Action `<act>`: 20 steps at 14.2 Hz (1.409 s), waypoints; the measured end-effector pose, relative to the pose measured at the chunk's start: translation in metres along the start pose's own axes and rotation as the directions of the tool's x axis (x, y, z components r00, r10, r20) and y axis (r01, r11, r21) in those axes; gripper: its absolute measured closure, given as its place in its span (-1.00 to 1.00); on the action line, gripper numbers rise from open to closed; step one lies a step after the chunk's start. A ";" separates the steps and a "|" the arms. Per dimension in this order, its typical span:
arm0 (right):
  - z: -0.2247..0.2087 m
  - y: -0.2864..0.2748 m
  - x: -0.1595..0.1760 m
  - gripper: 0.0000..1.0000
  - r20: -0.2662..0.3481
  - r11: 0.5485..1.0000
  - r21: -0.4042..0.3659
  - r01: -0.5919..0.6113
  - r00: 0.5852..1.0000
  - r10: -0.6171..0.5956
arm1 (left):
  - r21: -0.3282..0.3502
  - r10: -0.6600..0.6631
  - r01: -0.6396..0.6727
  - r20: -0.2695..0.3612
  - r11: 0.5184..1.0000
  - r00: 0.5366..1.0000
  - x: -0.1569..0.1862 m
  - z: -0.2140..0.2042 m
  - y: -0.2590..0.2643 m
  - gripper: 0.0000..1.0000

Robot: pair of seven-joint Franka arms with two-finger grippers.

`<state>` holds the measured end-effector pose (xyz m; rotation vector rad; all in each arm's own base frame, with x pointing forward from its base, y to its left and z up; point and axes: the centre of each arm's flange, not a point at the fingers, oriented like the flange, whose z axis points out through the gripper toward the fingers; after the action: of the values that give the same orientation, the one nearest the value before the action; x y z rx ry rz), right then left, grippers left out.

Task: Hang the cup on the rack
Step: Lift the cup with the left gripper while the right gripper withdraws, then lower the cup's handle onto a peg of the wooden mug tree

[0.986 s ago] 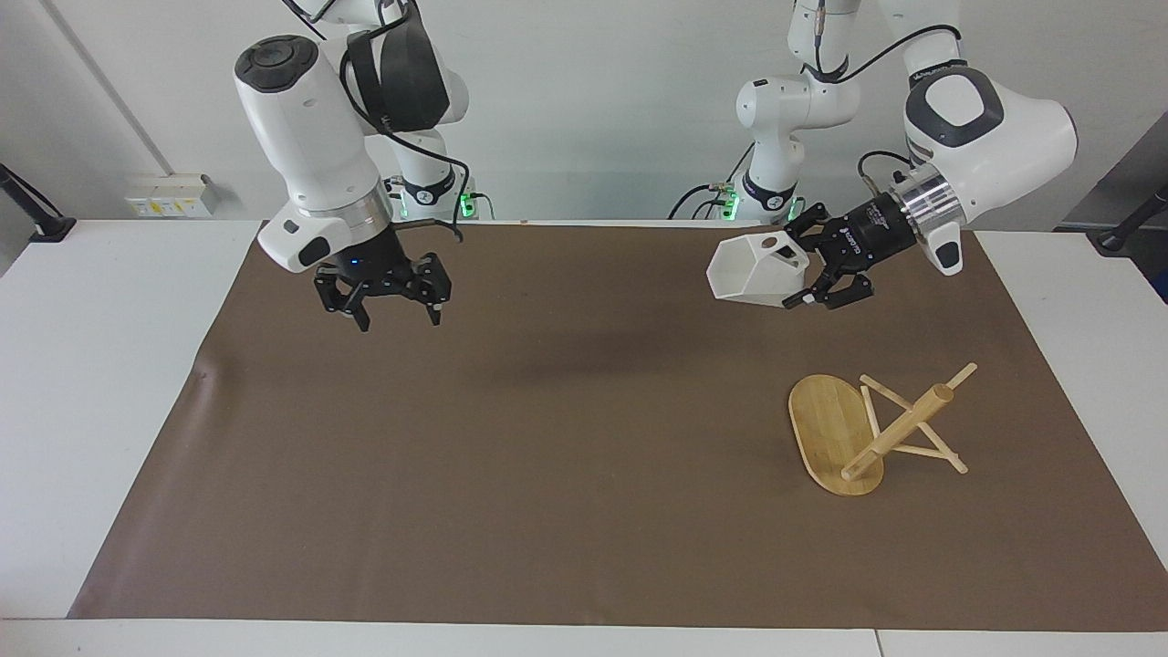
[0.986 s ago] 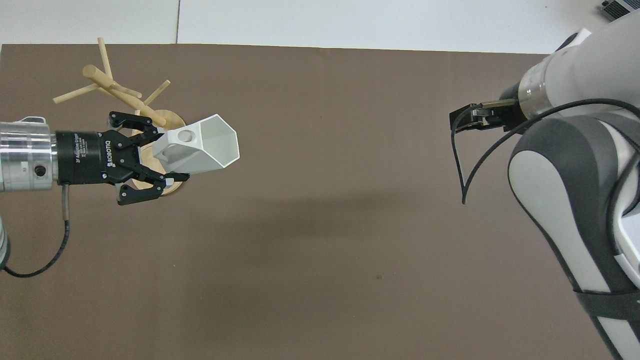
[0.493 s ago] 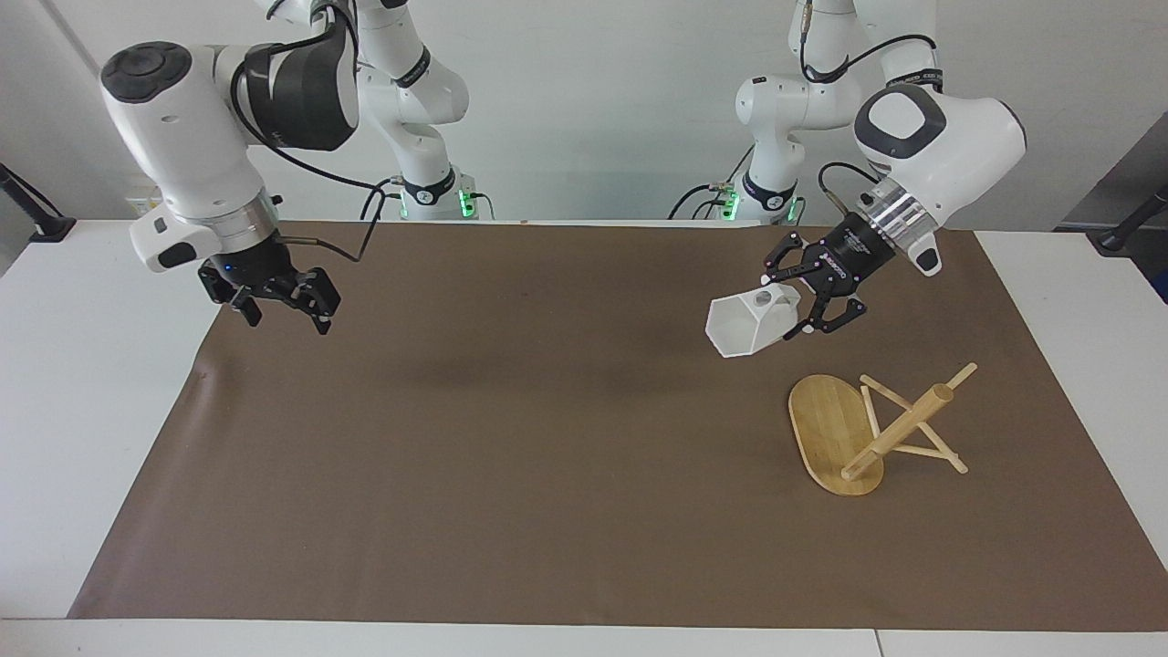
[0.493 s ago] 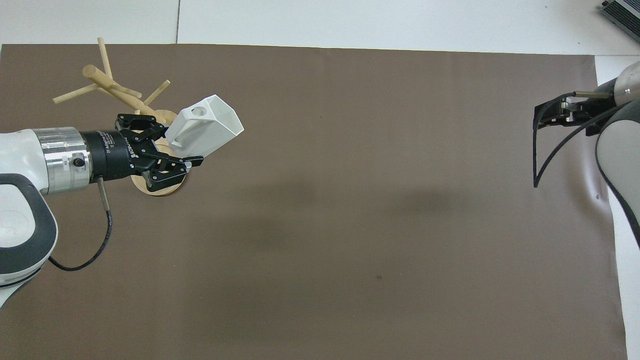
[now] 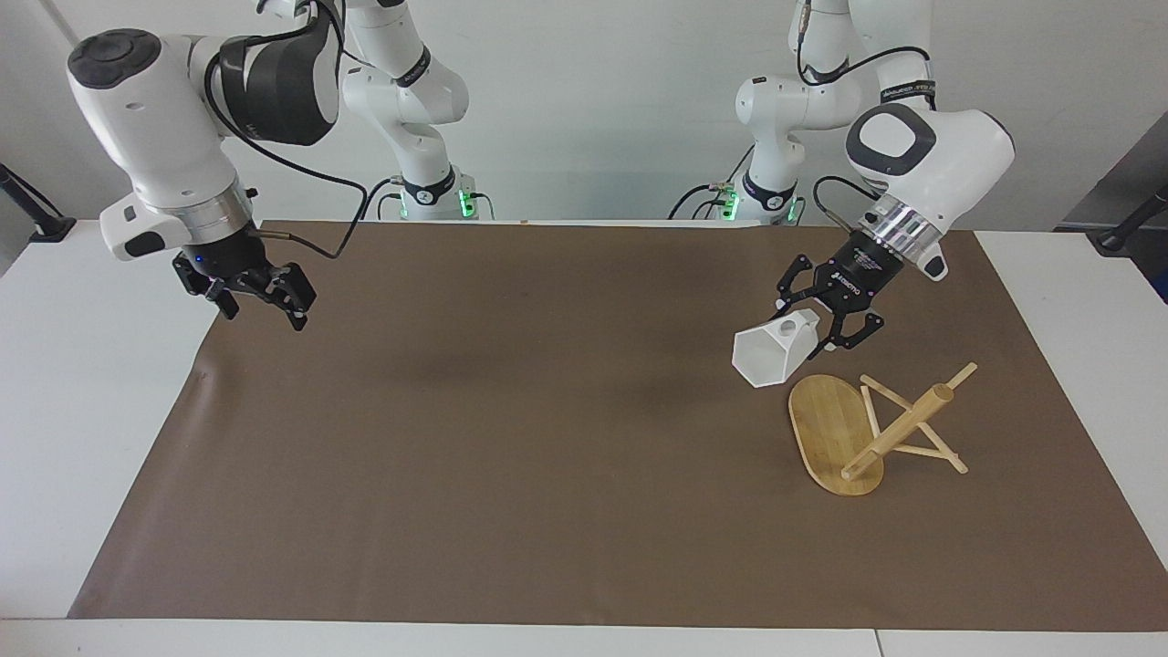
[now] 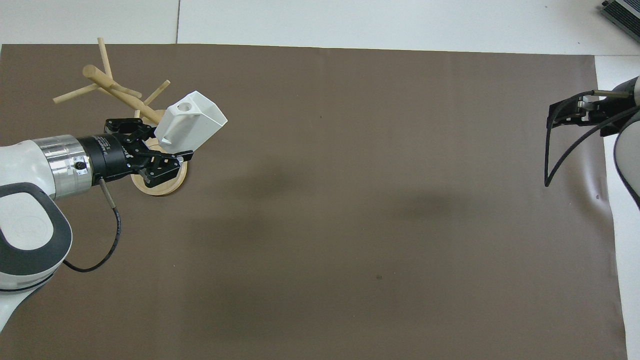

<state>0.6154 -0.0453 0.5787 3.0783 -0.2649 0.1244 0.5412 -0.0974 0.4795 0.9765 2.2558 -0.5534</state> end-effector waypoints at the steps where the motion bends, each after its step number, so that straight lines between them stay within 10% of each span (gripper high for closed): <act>1: -0.001 0.001 0.000 -1.00 -0.002 1.000 0.000 -0.001 1.000 0.001 | -0.009 -0.018 0.018 0.002 1.000 1.000 0.001 0.000 0.001 -0.38; 20: -0.040 0.025 -0.025 -1.00 0.063 0.999 0.046 0.011 0.998 -0.014 | -0.173 -0.213 0.220 0.058 0.960 0.975 0.015 0.010 0.024 -0.38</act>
<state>0.5834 -0.0637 0.6172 3.1329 -0.2492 0.0333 0.5550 -0.0801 0.4590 0.6291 2.3462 -0.4484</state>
